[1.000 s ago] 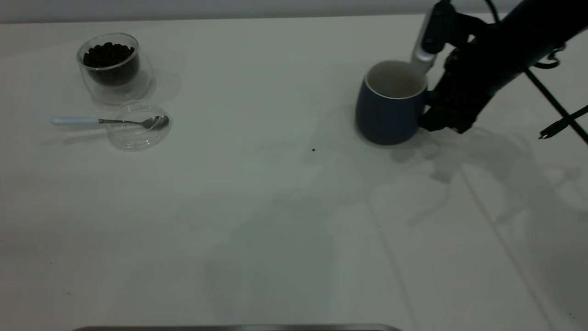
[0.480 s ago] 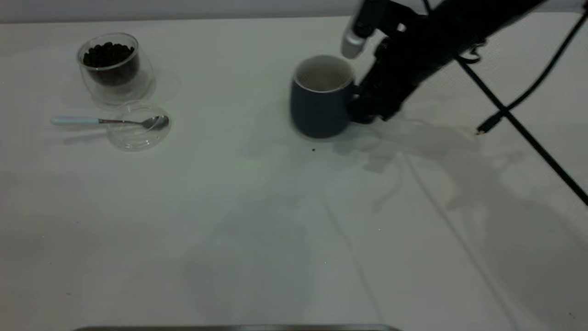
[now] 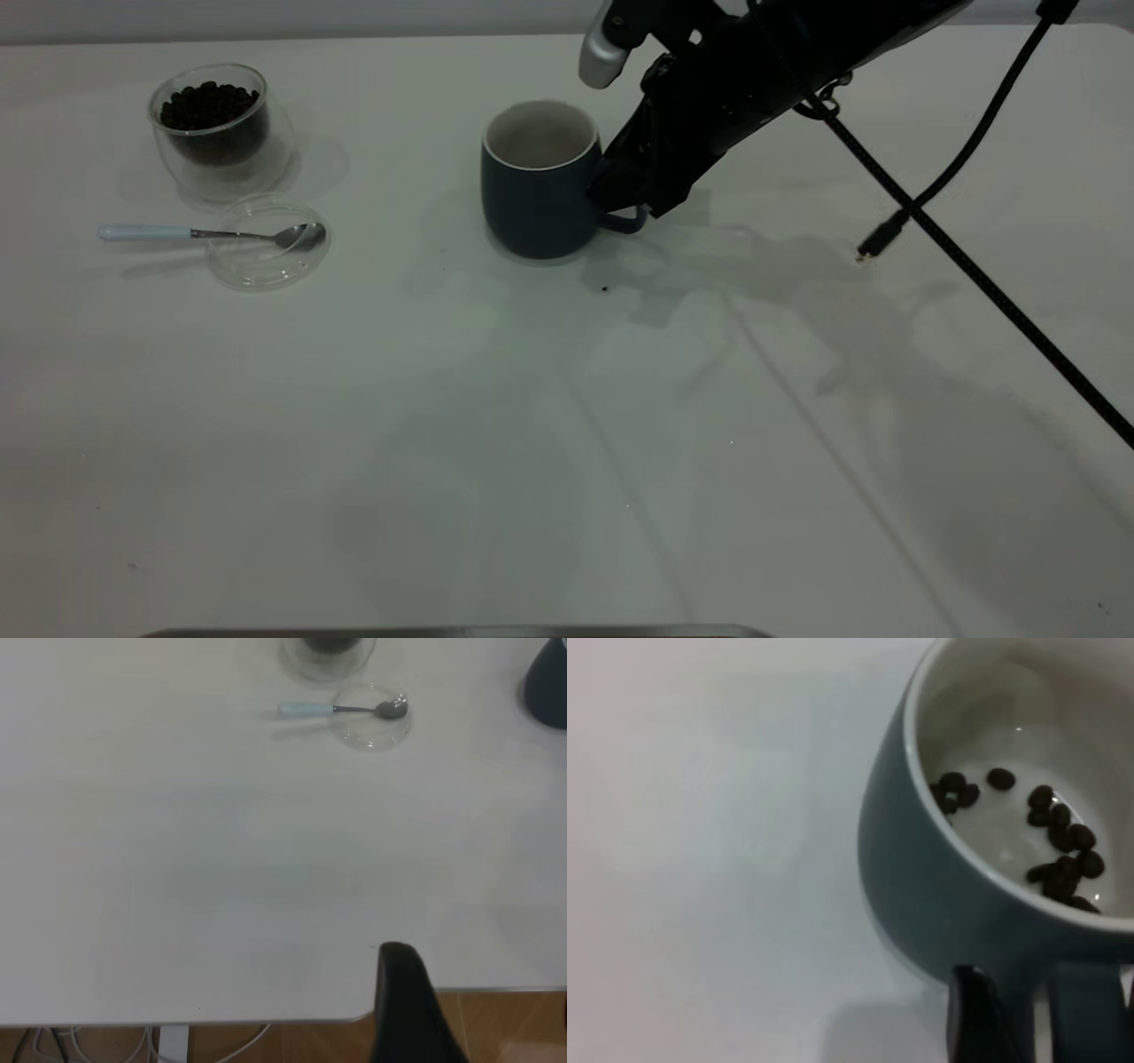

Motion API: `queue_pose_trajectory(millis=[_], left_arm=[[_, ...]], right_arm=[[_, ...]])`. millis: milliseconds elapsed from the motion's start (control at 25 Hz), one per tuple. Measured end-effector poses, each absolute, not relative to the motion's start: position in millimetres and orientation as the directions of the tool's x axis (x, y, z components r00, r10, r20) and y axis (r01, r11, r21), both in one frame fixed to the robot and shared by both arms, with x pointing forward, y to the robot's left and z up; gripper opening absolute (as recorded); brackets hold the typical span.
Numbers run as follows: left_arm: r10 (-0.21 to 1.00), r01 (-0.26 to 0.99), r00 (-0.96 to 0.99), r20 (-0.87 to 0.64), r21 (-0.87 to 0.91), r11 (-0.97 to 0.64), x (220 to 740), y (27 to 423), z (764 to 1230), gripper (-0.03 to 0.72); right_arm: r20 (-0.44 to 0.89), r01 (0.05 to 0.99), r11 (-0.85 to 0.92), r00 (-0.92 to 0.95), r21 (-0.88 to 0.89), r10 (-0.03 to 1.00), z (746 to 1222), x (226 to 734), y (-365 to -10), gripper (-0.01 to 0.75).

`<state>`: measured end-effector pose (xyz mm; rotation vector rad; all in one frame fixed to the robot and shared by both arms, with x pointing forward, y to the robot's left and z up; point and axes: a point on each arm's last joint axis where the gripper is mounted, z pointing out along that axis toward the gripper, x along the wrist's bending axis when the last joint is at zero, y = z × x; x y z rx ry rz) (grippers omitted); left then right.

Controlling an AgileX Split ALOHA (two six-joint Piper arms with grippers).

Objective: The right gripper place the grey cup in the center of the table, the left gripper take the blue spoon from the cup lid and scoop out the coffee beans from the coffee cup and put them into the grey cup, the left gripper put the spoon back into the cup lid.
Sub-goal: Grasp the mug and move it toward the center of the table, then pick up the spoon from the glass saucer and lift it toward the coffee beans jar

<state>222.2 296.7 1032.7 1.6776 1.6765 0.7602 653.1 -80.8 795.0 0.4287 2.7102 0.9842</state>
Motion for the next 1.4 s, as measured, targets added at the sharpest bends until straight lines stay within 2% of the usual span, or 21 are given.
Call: queue_pose_trajectory(millis=[280,440,600,760,920,1000,1240,1400], left_arm=[[0.999,0.629,0.019,-0.039,0.777,0.018,222,297,1033,0.486],[0.999,0.629,0.019,-0.039,0.777,0.018,222,297,1033,0.486],[0.999,0.629,0.019,-0.039,0.777,0.018,222,297,1033,0.486],[0.999,0.629,0.019,-0.039,0.777,0.018,222,297,1033,0.486],[0.999,0.629,0.019,-0.039,0.777,0.018,222,297,1033,0.486],[0.999,0.629,0.019,-0.039,0.777,0.018,222,297,1033,0.486],[0.999,0.629,0.021,-0.037,0.777,0.015,222,297,1033,0.486],[0.999,0.629,0.021,-0.037,0.777,0.015,222,297,1033,0.486]], right_arm=[[-0.131,0.176,0.735,-0.932,0.654,0.339,803,655,-83,0.358],[-0.133,0.193,0.693,-0.912,0.694,0.388,836,666,-94,0.358],[-0.064,0.233,0.628,-0.908,0.742,0.413,871,667,-101,0.358],[0.024,0.243,0.622,-0.941,0.745,0.338,916,651,-103,0.358],[0.160,0.279,0.685,-0.959,0.672,0.234,987,613,-114,0.358],[0.204,0.312,0.719,-0.950,0.621,0.236,1030,589,-124,0.358],[0.194,0.509,0.614,-0.841,0.604,0.506,1139,510,-162,0.358],[0.165,0.583,0.563,-0.766,0.586,0.622,1156,451,-189,0.358]])
